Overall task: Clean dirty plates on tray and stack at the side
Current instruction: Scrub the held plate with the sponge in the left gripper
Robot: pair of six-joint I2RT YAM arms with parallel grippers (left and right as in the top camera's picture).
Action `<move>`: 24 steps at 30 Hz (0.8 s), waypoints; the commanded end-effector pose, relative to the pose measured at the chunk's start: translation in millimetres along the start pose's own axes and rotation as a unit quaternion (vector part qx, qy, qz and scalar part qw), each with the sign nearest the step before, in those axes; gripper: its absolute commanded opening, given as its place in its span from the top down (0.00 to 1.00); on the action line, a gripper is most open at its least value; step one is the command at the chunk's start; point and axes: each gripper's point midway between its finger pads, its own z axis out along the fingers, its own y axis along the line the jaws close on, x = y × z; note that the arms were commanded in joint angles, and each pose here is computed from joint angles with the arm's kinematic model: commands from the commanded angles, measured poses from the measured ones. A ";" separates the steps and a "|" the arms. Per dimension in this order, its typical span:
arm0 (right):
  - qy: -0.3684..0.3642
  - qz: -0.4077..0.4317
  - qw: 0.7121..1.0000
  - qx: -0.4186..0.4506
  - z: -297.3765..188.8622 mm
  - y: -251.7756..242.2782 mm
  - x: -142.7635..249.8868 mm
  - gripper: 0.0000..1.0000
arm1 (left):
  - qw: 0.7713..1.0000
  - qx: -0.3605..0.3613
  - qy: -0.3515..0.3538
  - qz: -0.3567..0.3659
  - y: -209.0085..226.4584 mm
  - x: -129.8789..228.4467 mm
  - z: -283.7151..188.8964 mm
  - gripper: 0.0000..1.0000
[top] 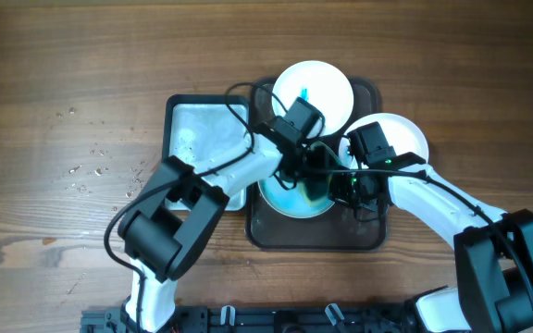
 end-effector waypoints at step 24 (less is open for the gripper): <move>0.017 -0.006 0.997 0.079 17.6 -36.7 14.4 0.95 | 0.861 -0.502 -0.075 -0.042 181.9 7.9 -107.9 0.96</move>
